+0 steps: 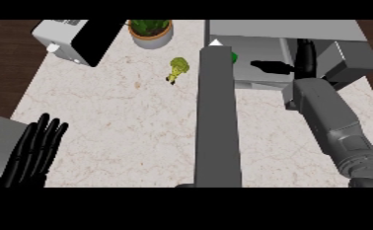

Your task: Pick up the milk, place it into the microwave and close the microwave

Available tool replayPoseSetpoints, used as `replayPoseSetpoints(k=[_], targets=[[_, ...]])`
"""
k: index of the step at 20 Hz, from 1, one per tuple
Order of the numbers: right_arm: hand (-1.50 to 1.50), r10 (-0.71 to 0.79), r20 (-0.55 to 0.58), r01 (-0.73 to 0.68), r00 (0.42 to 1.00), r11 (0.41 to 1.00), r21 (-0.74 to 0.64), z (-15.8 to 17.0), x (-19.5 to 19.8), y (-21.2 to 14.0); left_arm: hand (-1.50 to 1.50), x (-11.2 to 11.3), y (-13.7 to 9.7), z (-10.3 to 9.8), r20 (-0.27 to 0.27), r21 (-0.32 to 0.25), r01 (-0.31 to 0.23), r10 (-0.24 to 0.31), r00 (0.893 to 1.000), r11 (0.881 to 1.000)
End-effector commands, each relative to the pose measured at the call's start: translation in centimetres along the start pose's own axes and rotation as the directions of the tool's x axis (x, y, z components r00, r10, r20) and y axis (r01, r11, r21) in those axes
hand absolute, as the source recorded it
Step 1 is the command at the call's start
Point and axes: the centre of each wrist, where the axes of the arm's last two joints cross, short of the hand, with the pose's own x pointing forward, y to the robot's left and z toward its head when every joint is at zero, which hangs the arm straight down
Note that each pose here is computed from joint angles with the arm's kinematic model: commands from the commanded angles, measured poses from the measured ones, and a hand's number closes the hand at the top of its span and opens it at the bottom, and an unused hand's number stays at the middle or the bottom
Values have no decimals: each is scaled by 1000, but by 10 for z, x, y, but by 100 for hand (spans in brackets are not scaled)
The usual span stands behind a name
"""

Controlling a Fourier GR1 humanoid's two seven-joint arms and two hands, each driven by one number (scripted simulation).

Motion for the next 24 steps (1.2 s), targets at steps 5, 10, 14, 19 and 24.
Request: replayPoseSetpoints(k=[5,10,14,19,24], targets=[[-150,-143,-51,146,988,986,79,40,-33,-5,-150,-2,-6,6,7,-13,-14,14,1000,1000],[-150,-140,-137,153,981,984,86,82,-52,13,-150,10,-3,0,7,-8,-23,23,1000,1000],[-150,-176,-165,198,970,972,126,104,-63,11,-150,3,0,2,5,15,-26,26,1000,1000],[-150,-234,-199,262,952,956,132,135,-76,9,-150,3,-9,3,-22,-14,-27,27,999,1000],[-150,-327,-245,358,913,929,93,160,-76,22,-150,-5,-19,-7,-27,-85,-59,57,998,995]])
